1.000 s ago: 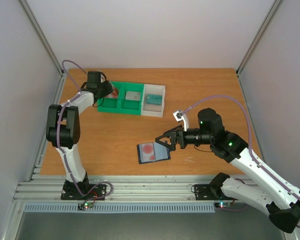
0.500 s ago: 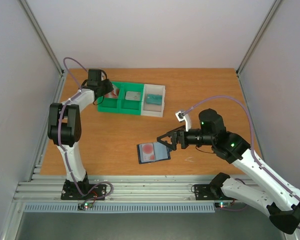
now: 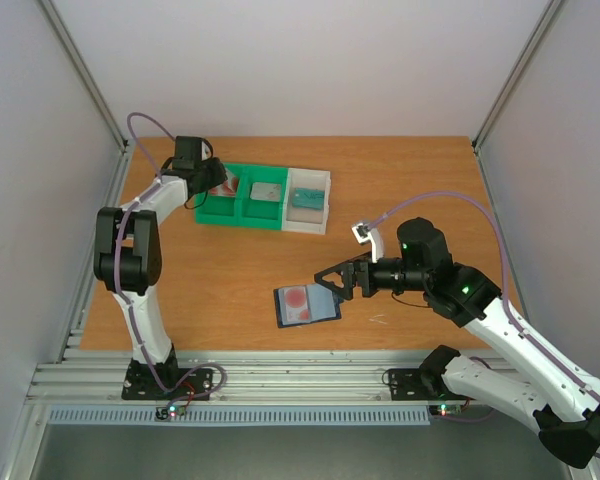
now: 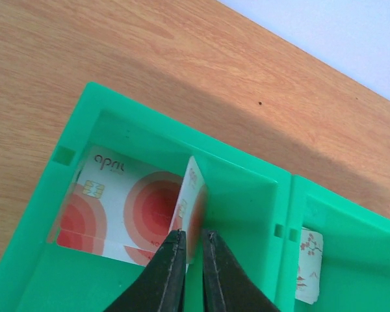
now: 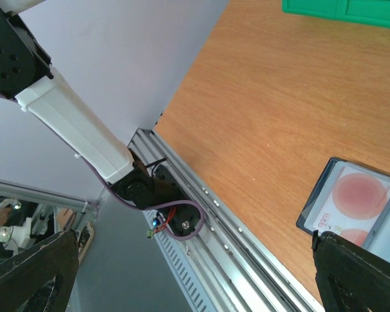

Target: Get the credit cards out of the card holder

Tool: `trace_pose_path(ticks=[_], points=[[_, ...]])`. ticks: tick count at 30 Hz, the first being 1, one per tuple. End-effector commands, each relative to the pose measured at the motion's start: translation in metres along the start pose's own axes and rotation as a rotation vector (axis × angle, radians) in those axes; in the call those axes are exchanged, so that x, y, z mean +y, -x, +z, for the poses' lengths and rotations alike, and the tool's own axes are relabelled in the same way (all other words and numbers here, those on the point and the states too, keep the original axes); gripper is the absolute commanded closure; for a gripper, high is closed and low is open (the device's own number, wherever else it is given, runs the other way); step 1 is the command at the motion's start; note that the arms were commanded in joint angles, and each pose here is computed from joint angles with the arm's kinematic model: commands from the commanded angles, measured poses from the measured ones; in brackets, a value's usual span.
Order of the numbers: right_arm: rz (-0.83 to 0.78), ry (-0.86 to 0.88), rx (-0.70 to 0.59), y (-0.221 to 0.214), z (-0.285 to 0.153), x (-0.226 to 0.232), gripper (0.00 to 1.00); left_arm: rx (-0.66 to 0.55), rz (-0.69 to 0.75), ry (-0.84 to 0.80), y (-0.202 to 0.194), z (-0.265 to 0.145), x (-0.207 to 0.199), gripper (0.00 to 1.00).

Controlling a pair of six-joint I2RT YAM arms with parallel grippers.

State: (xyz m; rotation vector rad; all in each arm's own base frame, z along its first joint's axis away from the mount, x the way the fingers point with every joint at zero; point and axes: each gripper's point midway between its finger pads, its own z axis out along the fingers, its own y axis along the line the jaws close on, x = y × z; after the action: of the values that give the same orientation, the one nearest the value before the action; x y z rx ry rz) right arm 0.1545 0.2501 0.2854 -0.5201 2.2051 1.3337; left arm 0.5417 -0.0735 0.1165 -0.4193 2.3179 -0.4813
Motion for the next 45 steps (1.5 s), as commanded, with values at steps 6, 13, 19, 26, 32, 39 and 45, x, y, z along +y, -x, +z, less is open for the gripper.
trace_pose_path(ticks=[6, 13, 19, 26, 32, 39, 45], points=[[0.023, -0.006, -0.012, 0.002, -0.003, 0.001, 0.02, 0.011, 0.042, -0.157, 0.005, -0.004, -0.033, 0.94], [0.030, -0.017, -0.011, 0.003, -0.001, -0.002, 0.02, 0.076, 0.042, -0.105, -0.009, 0.021, -0.018, 0.94], [0.027, -0.028, -0.012, 0.004, 0.000, -0.004, 0.02, 0.091, 0.039, -0.050, -0.014, 0.037, -0.004, 0.93], [0.032, -0.045, 0.004, 0.007, 0.006, -0.008, 0.02, 0.095, 0.045, -0.004, -0.017, 0.047, 0.010, 0.93], [0.035, -0.054, 0.006, 0.007, 0.008, -0.011, 0.02, 0.089, 0.060, 0.019, -0.015, 0.045, 0.014, 0.93], [0.041, -0.052, 0.008, 0.006, 0.008, -0.011, 0.01, 0.086, 0.082, 0.057, -0.010, 0.037, 0.017, 0.91], [0.058, -0.190, -0.030, 0.008, -0.002, -0.032, 0.02, 0.065, 0.062, -0.062, 0.005, 0.003, -0.017, 0.82]])
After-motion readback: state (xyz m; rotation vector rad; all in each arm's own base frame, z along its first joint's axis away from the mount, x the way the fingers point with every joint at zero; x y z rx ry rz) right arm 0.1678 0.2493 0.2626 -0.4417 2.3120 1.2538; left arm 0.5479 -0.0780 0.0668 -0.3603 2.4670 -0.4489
